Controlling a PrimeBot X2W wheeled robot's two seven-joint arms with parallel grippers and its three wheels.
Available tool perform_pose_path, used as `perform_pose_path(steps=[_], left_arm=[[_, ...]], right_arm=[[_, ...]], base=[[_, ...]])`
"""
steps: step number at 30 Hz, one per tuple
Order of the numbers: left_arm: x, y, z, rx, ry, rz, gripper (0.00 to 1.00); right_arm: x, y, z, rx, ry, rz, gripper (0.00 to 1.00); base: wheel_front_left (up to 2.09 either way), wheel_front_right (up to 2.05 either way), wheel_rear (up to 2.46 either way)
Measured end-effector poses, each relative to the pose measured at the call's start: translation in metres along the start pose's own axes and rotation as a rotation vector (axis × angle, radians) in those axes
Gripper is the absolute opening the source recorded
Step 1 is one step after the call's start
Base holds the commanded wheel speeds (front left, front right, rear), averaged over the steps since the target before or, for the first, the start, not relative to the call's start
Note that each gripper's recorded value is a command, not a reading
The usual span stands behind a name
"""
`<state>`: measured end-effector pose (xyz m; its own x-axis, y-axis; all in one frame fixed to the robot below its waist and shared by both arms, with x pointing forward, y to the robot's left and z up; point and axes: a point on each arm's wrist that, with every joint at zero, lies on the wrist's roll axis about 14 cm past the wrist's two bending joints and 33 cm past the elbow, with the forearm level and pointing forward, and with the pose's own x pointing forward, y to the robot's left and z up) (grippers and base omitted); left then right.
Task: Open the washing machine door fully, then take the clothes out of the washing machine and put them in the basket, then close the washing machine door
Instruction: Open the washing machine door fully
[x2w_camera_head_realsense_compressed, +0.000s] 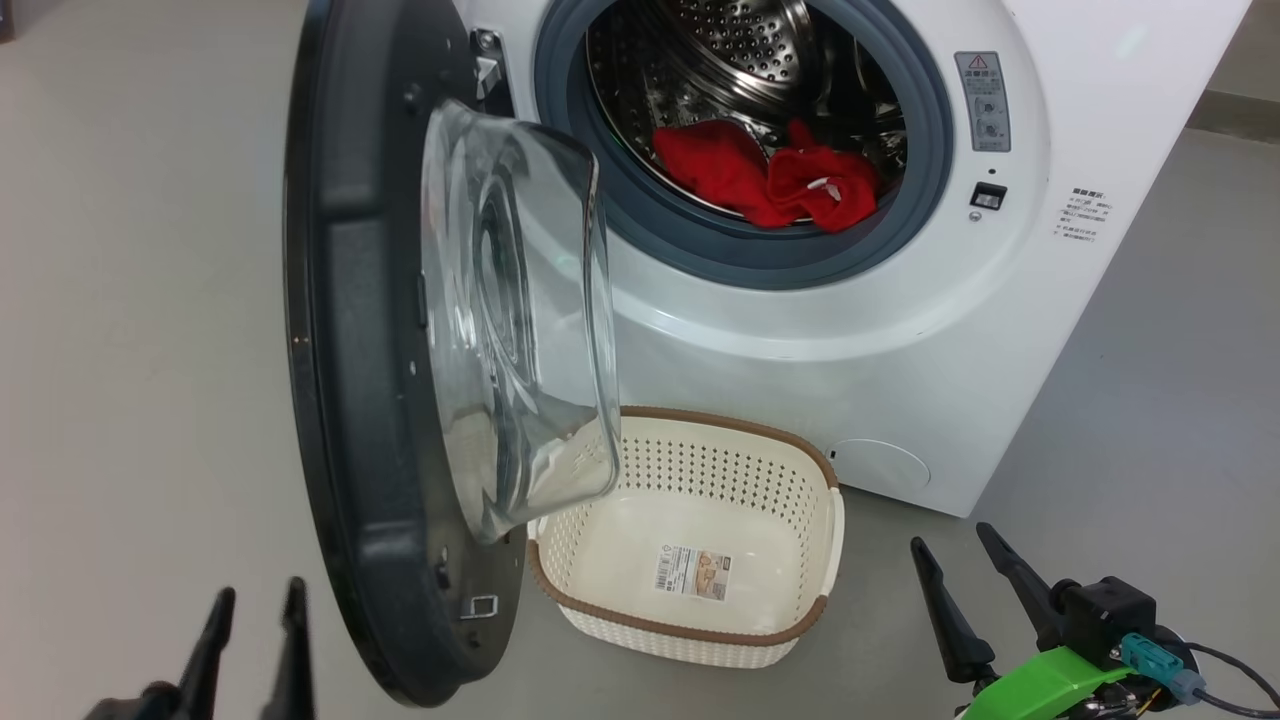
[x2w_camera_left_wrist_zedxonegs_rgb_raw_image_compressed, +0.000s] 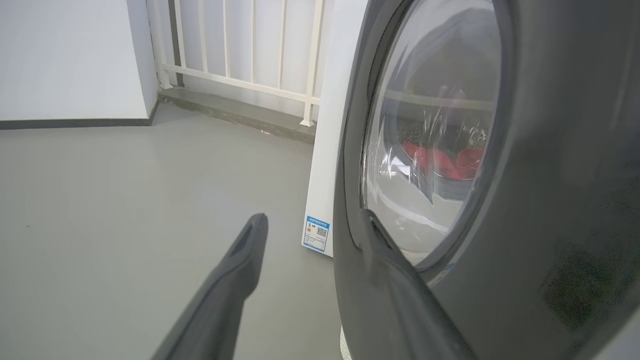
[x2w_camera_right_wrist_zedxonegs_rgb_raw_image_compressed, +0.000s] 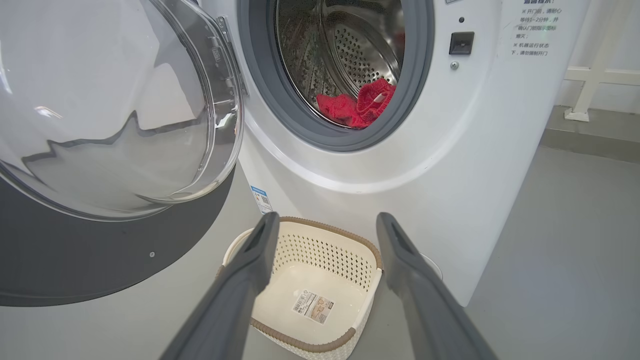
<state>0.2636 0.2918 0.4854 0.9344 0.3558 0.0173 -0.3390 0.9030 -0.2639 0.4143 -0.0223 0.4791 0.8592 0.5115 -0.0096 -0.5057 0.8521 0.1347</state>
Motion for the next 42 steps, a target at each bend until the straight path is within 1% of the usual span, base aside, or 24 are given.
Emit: perform_pose_path(steps=[3,5,8,11,13,16,18,21,24,25,26,28,31,35,42], left_arm=[[0.002,0.013,0.022,0.009,-0.068,0.036,0.0],[0.008,0.018,0.054,0.017,-0.166,0.047,0.0],[0.011,0.01,0.111,0.035,-0.345,0.022,0.0],[0.002,-0.01,0.162,0.067,-0.508,-0.037,0.0],[-0.006,-0.029,0.185,0.07,-0.589,-0.094,0.0],[-0.018,-0.064,0.207,0.05,-0.67,-0.206,0.0],[-0.025,-0.087,0.211,0.023,-0.691,-0.279,0.0],[-0.032,-0.116,0.202,-0.03,-0.653,-0.383,0.0],[-0.036,-0.141,0.18,-0.09,-0.55,-0.473,0.0],[-0.038,-0.149,0.172,-0.113,-0.513,-0.497,0.0],[-0.038,-0.149,0.172,-0.113,-0.513,-0.497,0.0],[-0.039,-0.162,0.149,-0.16,-0.414,-0.539,0.0],[-0.035,-0.164,0.111,-0.224,-0.261,-0.532,0.0],[-0.032,-0.157,0.071,-0.209,-0.122,-0.506,0.0],[-0.026,-0.139,0.039,-0.194,-0.023,-0.426,0.0]], right_arm=[[0.0,0.001,0.001,-0.003,-0.003,0.003,1.0],[0.001,0.002,0.002,-0.004,-0.004,0.006,1.0],[0.0,0.003,0.003,-0.006,-0.007,0.009,1.0],[0.0,0.003,0.005,-0.01,-0.012,0.01,1.0],[0.0,0.003,0.009,-0.013,-0.022,0.01,1.0],[0.0,0.002,0.013,-0.015,-0.034,0.007,1.0],[0.0,0.0,0.016,-0.015,-0.044,0.002,1.0],[-0.001,-0.003,0.019,-0.016,-0.053,-0.007,1.0],[0.0,-0.006,0.022,-0.016,-0.063,-0.015,1.0],[0.0,-0.006,0.023,-0.016,-0.066,-0.015,1.0],[0.0,-0.006,0.023,-0.016,-0.066,-0.015,1.0],[0.0,-0.006,0.024,-0.016,-0.069,-0.014,1.0],[0.001,-0.006,0.024,-0.016,-0.071,-0.014,1.0],[0.001,-0.005,0.026,-0.017,-0.076,-0.013,1.0],[0.001,-0.004,0.027,-0.017,-0.079,-0.009,1.0]], base=[[0.0,0.0,0.0],[0.0,0.0,0.0],[0.0,0.0,0.0],[0.0,0.0,0.0],[0.0,0.0,0.0],[0.0,0.0,0.0],[0.0,0.0,0.0],[0.0,0.0,0.0],[0.0,0.0,0.0],[0.0,0.0,0.0],[0.0,0.0,0.0],[0.0,0.0,0.0],[0.0,0.0,0.0],[0.0,0.0,0.0],[0.0,0.0,0.0]])
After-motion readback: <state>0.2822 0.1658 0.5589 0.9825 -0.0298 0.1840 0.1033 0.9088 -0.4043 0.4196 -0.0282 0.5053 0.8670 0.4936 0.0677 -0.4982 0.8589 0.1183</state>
